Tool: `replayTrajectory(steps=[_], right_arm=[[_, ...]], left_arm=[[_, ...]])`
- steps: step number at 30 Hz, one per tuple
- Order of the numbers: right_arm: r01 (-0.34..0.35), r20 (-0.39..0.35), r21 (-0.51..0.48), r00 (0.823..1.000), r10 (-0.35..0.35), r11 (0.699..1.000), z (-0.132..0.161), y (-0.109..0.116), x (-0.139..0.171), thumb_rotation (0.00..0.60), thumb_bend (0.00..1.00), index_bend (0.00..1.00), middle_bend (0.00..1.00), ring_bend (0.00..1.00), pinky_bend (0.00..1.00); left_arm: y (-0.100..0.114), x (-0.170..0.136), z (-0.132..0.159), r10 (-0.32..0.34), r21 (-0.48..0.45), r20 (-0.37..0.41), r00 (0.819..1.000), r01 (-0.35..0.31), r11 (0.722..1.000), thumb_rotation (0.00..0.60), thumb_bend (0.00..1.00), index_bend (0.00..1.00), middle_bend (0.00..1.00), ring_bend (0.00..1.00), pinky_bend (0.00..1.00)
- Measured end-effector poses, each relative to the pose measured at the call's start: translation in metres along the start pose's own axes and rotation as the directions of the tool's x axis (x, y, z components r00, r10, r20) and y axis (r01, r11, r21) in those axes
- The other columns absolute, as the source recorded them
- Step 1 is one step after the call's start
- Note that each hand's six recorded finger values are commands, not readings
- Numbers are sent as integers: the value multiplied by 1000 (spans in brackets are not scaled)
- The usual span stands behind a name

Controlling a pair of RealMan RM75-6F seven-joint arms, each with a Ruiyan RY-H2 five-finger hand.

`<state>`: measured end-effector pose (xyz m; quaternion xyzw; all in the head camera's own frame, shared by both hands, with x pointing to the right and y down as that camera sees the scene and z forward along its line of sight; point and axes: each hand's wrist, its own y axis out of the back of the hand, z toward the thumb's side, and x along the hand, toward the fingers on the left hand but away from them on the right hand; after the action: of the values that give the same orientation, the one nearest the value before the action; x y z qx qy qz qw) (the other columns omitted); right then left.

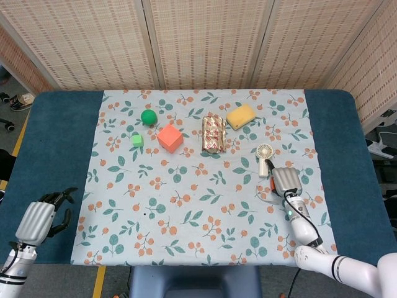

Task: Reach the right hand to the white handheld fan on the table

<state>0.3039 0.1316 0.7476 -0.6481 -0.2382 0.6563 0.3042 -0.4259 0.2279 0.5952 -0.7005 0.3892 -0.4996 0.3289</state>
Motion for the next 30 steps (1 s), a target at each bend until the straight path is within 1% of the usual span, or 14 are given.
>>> replayTrajectory(steps=[18, 30], right_arm=[[-17, 16, -2, 1000, 17, 1000, -6, -6, -3, 600, 685, 90, 866, 732, 851], [-9, 13, -1, 1000, 9, 1000, -7, -5, -4, 600, 685, 90, 866, 732, 852]], left_arm=[[1, 0, 0, 3, -3, -3, 1000, -3, 1000, 600, 608, 195, 405, 324, 369], [0, 0, -2, -2, -5, -5, 1000, 2, 1000, 600, 608, 195, 405, 323, 370]])
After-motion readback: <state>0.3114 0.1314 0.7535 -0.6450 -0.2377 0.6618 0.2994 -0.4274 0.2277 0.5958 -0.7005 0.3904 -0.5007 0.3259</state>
